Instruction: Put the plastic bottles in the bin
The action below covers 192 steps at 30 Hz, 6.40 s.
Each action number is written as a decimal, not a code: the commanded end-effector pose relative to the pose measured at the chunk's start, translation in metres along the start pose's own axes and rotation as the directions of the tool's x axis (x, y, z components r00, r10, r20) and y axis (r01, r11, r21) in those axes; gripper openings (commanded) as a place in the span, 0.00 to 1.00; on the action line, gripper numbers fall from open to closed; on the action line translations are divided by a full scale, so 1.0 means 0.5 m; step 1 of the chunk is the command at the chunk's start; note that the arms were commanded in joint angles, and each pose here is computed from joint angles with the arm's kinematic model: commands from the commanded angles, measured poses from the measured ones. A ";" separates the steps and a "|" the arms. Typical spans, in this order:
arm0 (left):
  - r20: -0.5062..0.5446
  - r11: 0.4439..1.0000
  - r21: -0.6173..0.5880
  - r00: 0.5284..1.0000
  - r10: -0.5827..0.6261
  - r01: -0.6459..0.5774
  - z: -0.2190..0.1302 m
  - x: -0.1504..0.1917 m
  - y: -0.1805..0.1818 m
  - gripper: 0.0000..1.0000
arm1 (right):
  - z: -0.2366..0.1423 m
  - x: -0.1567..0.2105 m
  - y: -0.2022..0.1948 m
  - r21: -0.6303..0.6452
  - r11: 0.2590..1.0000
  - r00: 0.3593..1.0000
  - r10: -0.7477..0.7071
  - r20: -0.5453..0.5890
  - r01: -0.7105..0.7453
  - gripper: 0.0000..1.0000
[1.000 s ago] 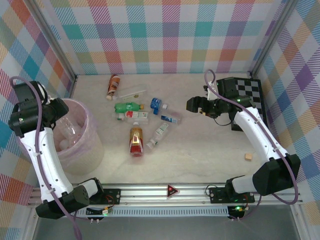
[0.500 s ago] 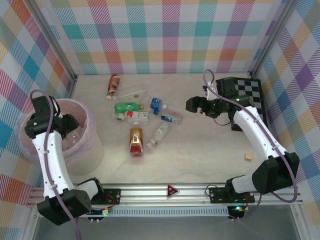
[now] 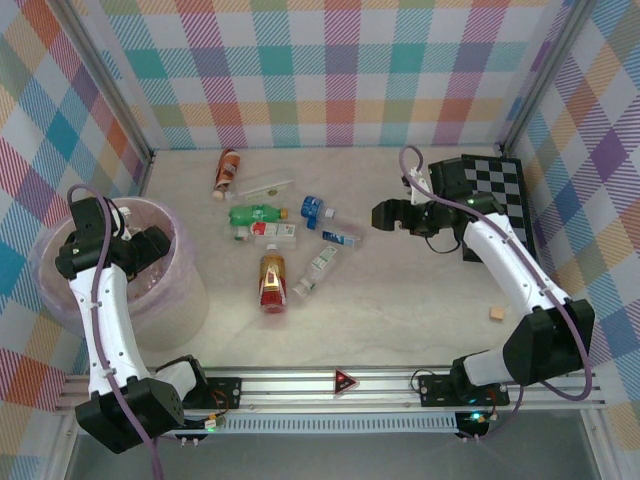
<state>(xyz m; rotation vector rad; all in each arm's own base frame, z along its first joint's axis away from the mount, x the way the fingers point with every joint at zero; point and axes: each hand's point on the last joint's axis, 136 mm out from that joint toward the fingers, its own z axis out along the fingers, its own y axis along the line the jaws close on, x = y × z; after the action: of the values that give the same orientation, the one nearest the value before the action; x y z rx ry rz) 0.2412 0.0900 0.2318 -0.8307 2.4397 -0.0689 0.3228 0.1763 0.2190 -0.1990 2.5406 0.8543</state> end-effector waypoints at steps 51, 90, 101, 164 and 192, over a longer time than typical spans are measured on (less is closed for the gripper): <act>0.224 0.911 0.400 0.974 0.012 -0.103 -0.322 -0.043 -0.164 0.99 | 0.381 0.006 -0.118 -0.006 0.722 0.666 -0.643 -0.378 0.692 0.65; 0.074 0.498 0.845 0.965 0.253 -0.195 -0.208 0.230 -0.792 0.98 | -0.010 0.011 0.106 -0.125 0.904 0.867 -0.342 0.362 0.409 0.47; -0.035 0.465 0.882 0.972 0.233 -0.079 -0.158 0.333 -0.883 0.98 | -0.028 0.014 0.169 -0.159 0.863 0.801 -0.357 0.480 0.479 0.45; 0.332 0.895 0.416 0.943 0.017 -0.163 -0.295 -0.124 -0.267 0.00 | -0.015 0.051 0.086 0.016 0.874 0.839 -0.471 0.273 0.485 1.00; 0.199 0.998 0.024 0.978 -0.053 0.049 -0.135 -0.037 0.004 0.00 | 0.035 0.034 0.057 0.038 0.907 0.887 -0.418 0.198 0.419 0.99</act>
<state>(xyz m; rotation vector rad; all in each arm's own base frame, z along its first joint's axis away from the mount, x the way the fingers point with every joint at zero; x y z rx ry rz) 0.2289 0.0856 0.3122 -0.8392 2.1827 -0.1172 0.2964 0.2126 0.2092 -0.6518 2.1716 0.6968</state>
